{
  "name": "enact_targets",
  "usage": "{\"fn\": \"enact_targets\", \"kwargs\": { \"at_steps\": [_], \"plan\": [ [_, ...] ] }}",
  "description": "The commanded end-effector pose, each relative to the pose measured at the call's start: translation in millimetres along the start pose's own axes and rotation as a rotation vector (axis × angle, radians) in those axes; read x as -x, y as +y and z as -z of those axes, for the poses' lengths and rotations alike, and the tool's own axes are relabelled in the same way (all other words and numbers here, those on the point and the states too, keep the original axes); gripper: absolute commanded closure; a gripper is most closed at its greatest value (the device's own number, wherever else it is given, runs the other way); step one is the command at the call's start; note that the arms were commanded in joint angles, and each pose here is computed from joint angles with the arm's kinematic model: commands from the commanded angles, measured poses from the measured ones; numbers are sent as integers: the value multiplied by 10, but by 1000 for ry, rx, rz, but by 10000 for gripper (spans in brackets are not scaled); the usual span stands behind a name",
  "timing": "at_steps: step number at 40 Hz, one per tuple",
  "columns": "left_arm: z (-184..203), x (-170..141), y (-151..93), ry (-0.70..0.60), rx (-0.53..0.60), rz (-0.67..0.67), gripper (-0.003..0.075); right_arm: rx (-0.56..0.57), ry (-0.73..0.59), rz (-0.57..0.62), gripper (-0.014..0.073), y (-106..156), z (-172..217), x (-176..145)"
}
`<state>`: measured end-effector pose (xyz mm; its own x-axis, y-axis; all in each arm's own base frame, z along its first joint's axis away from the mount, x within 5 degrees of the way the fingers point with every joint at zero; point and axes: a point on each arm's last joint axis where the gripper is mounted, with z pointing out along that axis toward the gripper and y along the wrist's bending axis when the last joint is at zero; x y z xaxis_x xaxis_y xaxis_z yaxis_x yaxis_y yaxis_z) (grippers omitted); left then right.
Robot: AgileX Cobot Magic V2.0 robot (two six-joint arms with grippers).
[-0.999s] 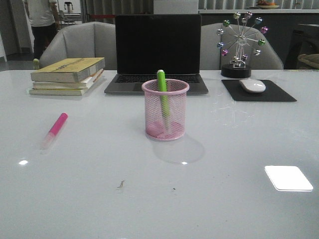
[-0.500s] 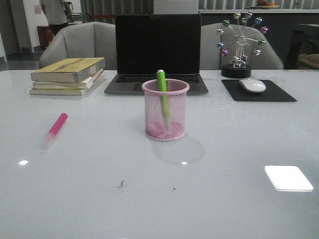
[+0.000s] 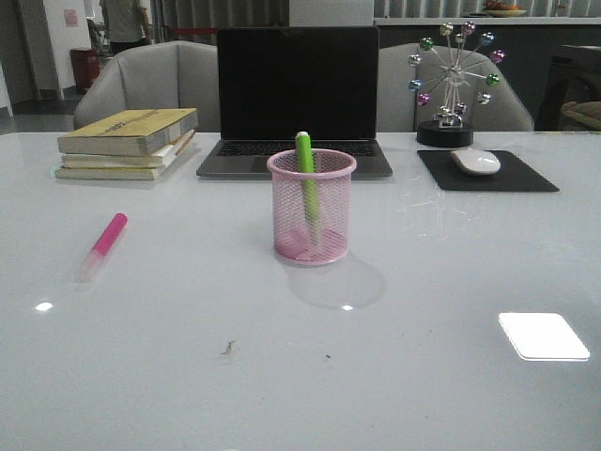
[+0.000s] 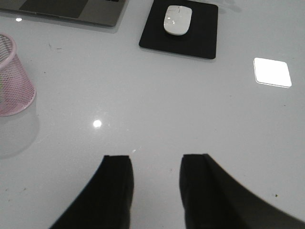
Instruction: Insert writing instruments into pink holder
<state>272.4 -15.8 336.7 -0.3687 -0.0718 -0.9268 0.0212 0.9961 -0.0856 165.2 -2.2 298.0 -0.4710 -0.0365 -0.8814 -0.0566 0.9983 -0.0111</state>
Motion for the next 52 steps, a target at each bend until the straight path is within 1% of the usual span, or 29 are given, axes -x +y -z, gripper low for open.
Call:
{"fn": "enact_targets", "kwargs": {
  "at_steps": [1,5,15,22,28,34,42,52],
  "plan": [
    [-110,308,-74,-33,-19,15,274,-31,-93,6,223,-33,45,144],
    [-327,405,-165,58,-31,3,274,-31,-93,6,223,-33,45,144],
    [-1012,405,-421,328,-53,-25,274,-31,-93,6,223,-33,45,144],
    [-1449,221,-501,502,-71,36,274,-31,-93,6,223,-33,45,144],
    [-1720,23,-520,600,-71,54,274,-31,-93,6,223,-33,45,144],
    [-1882,-162,-514,659,-63,54,274,-31,-93,6,223,-33,45,144],
    [-1965,-256,-539,671,-67,53,274,-31,-93,6,223,-33,45,144],
    [-2075,-450,-782,693,-106,26,274,-31,-93,6,223,-33,45,144]
  ]
}}
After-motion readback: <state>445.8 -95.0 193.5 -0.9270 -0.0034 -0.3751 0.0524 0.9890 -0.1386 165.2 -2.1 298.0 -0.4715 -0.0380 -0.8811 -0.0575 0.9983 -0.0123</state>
